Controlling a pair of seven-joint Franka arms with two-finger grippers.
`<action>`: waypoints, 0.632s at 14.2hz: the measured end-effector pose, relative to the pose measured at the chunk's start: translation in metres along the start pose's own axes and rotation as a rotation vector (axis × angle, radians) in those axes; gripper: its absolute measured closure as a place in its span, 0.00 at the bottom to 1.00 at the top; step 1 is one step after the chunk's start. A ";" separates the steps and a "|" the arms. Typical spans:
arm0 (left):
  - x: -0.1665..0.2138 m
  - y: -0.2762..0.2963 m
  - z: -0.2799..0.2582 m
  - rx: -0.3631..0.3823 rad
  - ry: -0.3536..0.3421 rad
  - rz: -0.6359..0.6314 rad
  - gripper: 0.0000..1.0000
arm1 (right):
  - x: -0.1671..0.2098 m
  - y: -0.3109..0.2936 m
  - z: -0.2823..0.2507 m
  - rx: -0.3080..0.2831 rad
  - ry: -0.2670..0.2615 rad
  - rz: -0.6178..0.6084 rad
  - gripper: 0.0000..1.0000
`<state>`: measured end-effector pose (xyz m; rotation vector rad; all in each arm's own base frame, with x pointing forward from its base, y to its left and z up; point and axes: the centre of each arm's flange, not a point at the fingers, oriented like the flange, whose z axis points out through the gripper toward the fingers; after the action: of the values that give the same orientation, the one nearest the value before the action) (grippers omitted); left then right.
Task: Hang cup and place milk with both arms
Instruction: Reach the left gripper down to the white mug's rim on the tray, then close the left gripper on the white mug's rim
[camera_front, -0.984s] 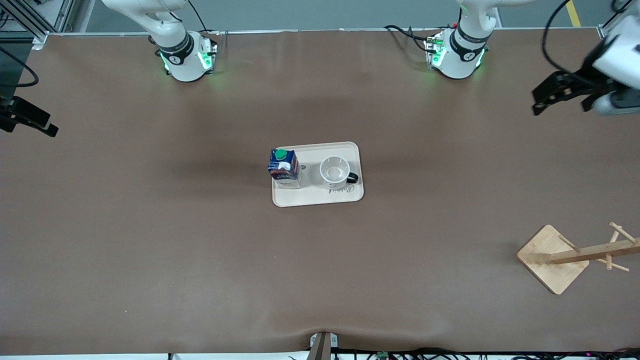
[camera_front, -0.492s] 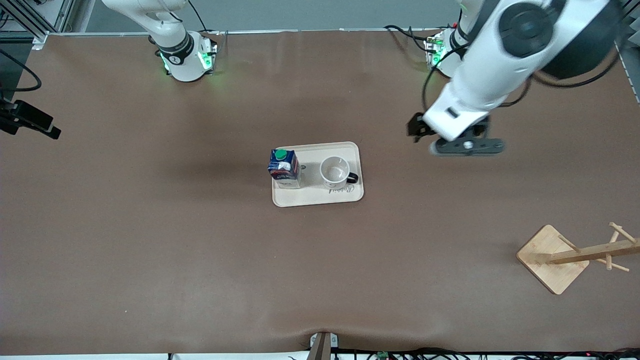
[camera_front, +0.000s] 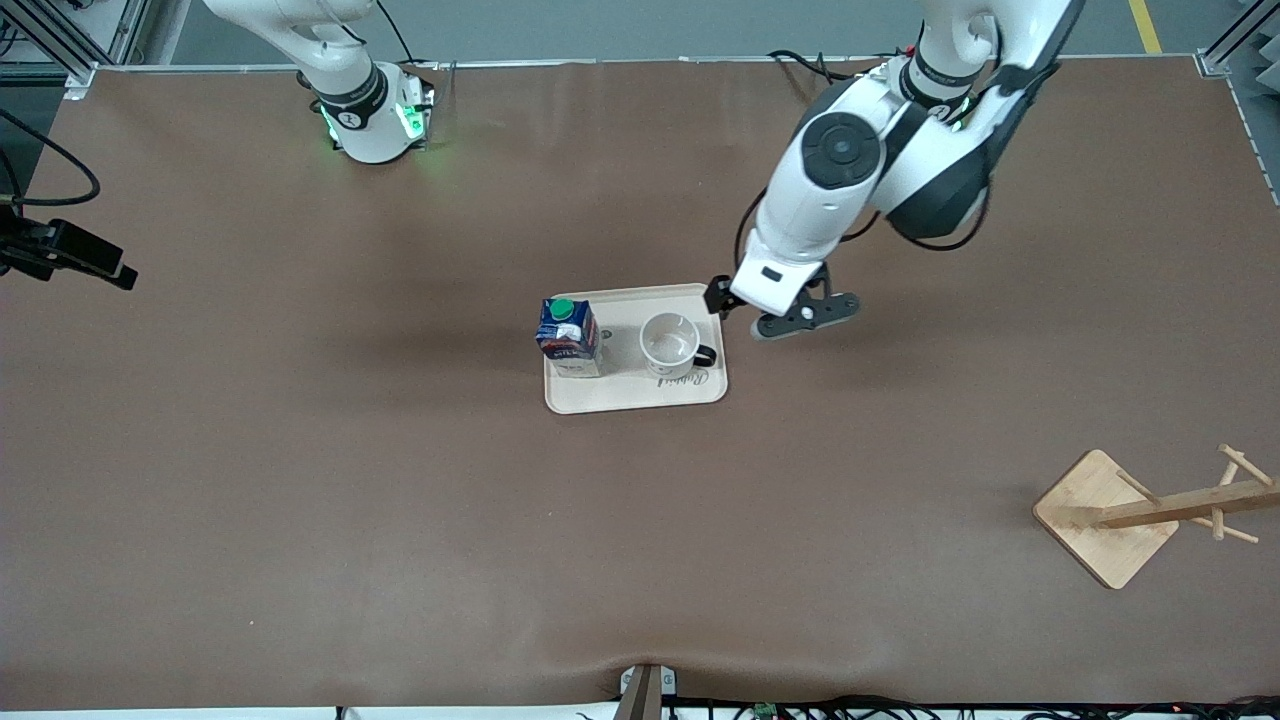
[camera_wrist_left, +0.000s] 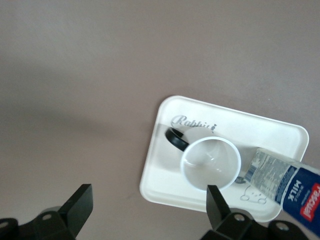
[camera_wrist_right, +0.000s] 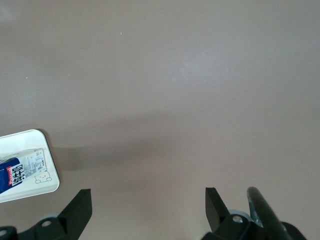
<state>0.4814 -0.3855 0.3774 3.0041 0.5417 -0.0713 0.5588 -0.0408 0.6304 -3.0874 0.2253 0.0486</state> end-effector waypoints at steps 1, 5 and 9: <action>-0.014 0.010 0.024 0.009 0.009 -0.041 0.00 | 0.000 -0.001 0.000 0.000 0.001 -0.001 0.00; -0.043 0.027 0.099 0.076 0.054 -0.148 0.00 | 0.000 -0.003 0.000 0.001 0.000 -0.006 0.00; -0.043 0.031 0.116 0.048 0.041 -0.201 0.02 | 0.006 -0.005 0.010 -0.001 -0.011 -0.007 0.00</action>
<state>0.4482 -0.4407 0.2671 2.9921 0.8570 -0.0368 0.5651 -0.0366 0.6207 -3.0878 0.2147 0.0656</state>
